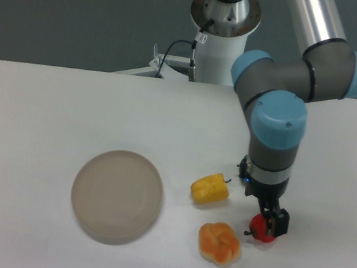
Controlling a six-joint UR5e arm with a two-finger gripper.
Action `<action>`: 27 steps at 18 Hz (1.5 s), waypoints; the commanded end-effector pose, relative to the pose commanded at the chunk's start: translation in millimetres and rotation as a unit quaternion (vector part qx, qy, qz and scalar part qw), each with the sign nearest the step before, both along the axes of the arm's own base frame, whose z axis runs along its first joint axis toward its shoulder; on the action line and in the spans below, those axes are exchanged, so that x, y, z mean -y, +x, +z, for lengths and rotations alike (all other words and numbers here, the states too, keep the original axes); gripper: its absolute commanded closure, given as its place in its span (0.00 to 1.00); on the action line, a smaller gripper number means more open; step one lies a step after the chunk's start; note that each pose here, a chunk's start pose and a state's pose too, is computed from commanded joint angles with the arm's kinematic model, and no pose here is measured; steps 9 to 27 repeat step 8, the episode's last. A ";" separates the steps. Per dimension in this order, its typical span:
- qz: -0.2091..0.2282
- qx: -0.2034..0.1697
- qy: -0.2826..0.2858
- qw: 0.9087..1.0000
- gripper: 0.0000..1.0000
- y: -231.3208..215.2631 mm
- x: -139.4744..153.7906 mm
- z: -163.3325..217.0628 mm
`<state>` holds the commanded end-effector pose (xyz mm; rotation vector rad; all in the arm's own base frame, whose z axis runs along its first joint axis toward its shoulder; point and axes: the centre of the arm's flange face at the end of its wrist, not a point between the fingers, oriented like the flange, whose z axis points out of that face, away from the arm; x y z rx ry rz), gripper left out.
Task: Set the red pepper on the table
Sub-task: 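Lift the open gripper up away from the red pepper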
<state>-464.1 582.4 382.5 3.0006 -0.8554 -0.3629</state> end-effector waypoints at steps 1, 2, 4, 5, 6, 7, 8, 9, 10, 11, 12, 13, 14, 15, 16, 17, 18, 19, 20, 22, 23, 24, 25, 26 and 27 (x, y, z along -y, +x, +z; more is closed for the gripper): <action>-0.004 -0.001 0.000 1.000 0.00 4.6 -3.2 1.1; -0.005 -0.001 0.000 1.000 0.00 5.2 -4.2 0.2; -0.006 -0.002 0.000 1.000 0.00 4.8 -4.6 -0.6; -0.007 -0.002 0.000 1.000 0.00 5.6 -5.4 -0.4; -0.010 -0.003 0.000 1.000 0.00 5.6 -5.4 -0.4; -0.013 -0.002 -0.001 1.000 0.00 5.4 -5.6 -1.5; -0.013 -0.002 0.000 1.000 0.00 5.3 -5.9 -0.8; -0.013 -0.002 0.000 1.000 0.00 5.3 -5.9 -0.8; -0.013 -0.002 0.000 1.000 0.00 5.3 -5.9 -0.8; -0.013 -0.002 0.000 1.000 0.00 5.3 -5.9 -0.8; -0.013 -0.002 0.000 1.000 0.00 5.3 -5.9 -0.8; -0.013 -0.002 0.000 1.000 0.00 5.3 -5.9 -0.8; -0.013 -0.002 0.000 1.000 0.00 5.3 -5.9 -0.8; -0.013 -0.002 0.000 1.000 0.00 5.3 -5.9 -0.8; -0.013 -0.002 0.000 1.000 0.00 5.3 -5.9 -0.8; -0.013 -0.002 0.000 1.000 0.00 5.3 -5.9 -0.8; -0.013 -0.002 0.000 1.000 0.00 5.3 -5.9 -0.8; -0.013 -0.002 0.000 1.000 0.00 5.3 -5.9 -0.8; -0.013 -0.002 0.000 1.000 0.00 5.3 -5.9 -0.8; -0.013 -0.002 0.000 1.000 0.00 5.3 -5.9 -0.8; -0.013 -0.002 0.000 1.000 0.00 5.3 -5.9 -0.8; -0.013 -0.002 0.000 1.000 0.00 5.3 -5.9 -0.8; -0.013 -0.002 0.000 1.000 0.00 5.3 -5.9 -0.8; -0.013 -0.002 0.000 1.000 0.00 5.3 -5.9 -0.8; -0.013 -0.002 0.000 1.000 0.00 5.3 -5.9 -0.8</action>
